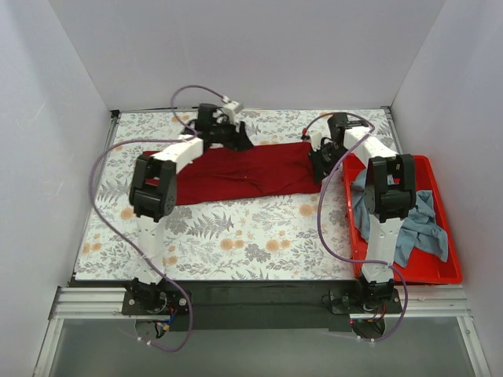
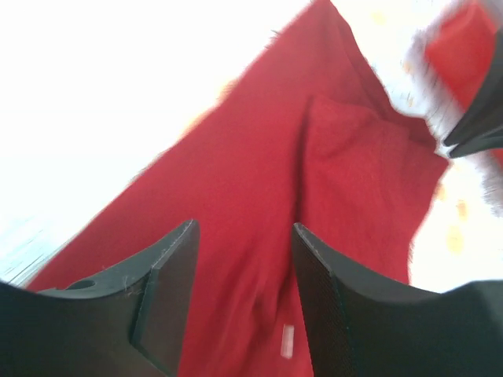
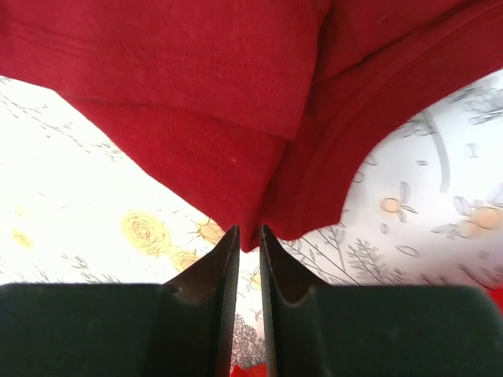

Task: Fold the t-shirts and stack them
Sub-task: Fold the tshirt

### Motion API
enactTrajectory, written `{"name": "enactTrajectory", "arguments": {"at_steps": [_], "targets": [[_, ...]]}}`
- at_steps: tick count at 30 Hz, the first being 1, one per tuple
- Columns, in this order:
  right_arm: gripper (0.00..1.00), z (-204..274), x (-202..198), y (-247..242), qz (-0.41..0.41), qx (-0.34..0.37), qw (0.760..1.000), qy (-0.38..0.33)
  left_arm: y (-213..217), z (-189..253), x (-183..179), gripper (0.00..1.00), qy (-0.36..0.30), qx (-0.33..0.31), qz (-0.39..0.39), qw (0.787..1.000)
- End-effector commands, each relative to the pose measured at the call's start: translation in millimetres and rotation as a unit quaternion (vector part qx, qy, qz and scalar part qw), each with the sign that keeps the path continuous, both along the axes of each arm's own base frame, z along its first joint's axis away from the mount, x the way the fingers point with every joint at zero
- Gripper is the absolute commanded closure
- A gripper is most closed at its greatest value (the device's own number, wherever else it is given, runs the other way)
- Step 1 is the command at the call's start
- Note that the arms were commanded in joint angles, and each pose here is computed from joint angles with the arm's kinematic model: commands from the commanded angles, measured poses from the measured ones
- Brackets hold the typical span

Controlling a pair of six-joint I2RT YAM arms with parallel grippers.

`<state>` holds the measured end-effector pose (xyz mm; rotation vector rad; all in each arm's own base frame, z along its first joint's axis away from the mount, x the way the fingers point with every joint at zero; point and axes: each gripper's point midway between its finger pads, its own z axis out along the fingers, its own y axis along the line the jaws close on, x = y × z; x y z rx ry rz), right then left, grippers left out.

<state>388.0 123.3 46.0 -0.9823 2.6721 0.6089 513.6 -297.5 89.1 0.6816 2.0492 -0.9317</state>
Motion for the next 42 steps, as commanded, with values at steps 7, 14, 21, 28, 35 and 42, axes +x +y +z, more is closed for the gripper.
{"name": "enactTrajectory", "arguments": {"at_steps": [7, 14, 21, 28, 35, 42], "targets": [[0.79, 57, 27, 25, -0.008, 0.044, 0.997, -0.061, 189, 76, -76, 0.6, 0.107, 0.064, 0.093, 0.988], [0.8, 15, 24, 31, -0.005, 0.023, 1.0, -0.019, 267, -2, -119, 0.69, 0.22, 0.114, 0.154, 0.956], [0.81, -12, 9, 22, 0.001, -0.01, 1.0, -0.001, 302, -56, -155, 0.71, 0.268, 0.163, 0.191, 0.93], [0.82, -30, -28, 20, 0.017, -0.025, 0.999, 0.023, 321, -80, -189, 0.79, 0.293, 0.189, 0.206, 0.914], [0.82, -20, -84, 19, 0.022, -0.011, 0.999, 0.048, 326, -68, -208, 0.8, 0.273, 0.186, 0.181, 0.926], [0.68, 46, -87, 38, 0.016, 0.066, 0.998, -0.004, 273, 48, -185, 0.68, 0.072, 0.075, 0.067, 0.992]]}}
